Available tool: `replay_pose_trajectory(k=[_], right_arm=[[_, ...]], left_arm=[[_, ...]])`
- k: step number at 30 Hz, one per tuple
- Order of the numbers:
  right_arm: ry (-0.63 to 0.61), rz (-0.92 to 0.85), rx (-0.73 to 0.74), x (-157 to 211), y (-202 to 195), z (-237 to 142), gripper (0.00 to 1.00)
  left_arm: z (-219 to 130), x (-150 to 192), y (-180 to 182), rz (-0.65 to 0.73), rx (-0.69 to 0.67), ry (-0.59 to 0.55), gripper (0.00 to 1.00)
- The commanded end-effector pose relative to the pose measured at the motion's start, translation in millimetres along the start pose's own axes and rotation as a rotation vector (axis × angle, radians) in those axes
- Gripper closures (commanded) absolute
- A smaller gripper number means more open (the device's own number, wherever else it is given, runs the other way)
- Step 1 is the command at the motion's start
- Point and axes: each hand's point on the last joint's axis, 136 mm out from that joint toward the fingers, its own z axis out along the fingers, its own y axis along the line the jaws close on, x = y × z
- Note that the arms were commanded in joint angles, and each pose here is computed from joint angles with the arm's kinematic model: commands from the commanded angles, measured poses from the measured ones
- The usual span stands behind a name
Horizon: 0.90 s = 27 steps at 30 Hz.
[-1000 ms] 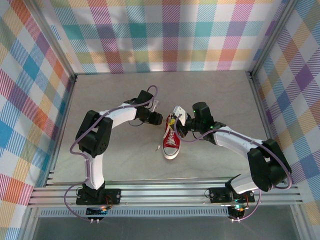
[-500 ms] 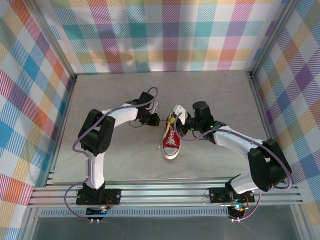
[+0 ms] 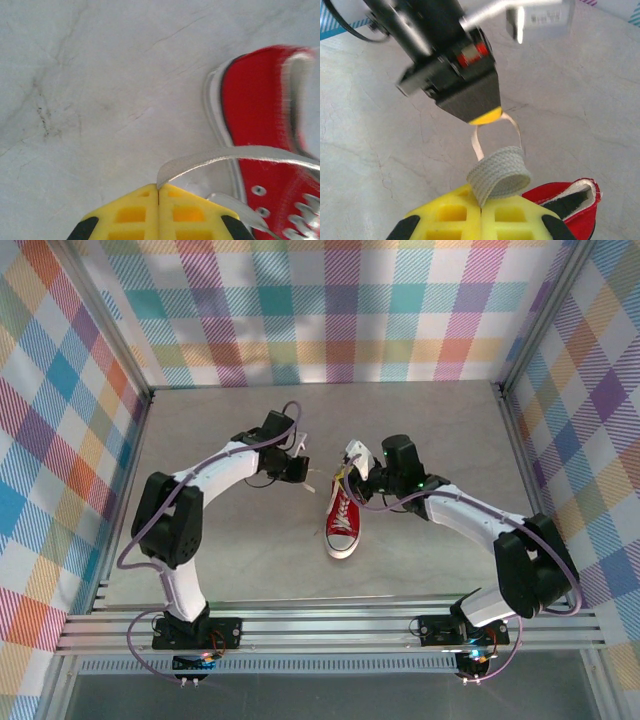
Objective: Tie the shoes
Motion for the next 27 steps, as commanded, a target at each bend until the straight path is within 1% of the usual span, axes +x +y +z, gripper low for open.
replay_pose_trajectory(k=[1,7,11,13,16,20,27], right_arm=[[0.023,0.050,-0.010,1,-1,4,1.00],[0.038,0.066,-0.007,6,-2,7,1.00],[0.044,0.073,-0.007,7,-2,8,1.00],[0.049,0.079,-0.004,8,-3,8,1.00],[0.052,0.080,0.000,9,-4,9,1.00],[0.049,0.091,0.004,7,-5,10,1.00],[0.060,0.165,0.027,1,-13,14,1.00]], left_arm=[[-28,5,-19,0.011,0.075,0.025,1.00],[-60,16,-22,0.083,0.054,0.074,1.00],[-73,27,-23,0.132,0.045,0.139,1.00],[-78,33,-26,0.133,0.059,0.174,1.00],[-86,37,-34,0.132,0.098,0.194,1.00],[-95,34,-50,0.064,0.174,0.170,1.00],[-93,27,-106,-0.091,0.347,0.106,1.00]])
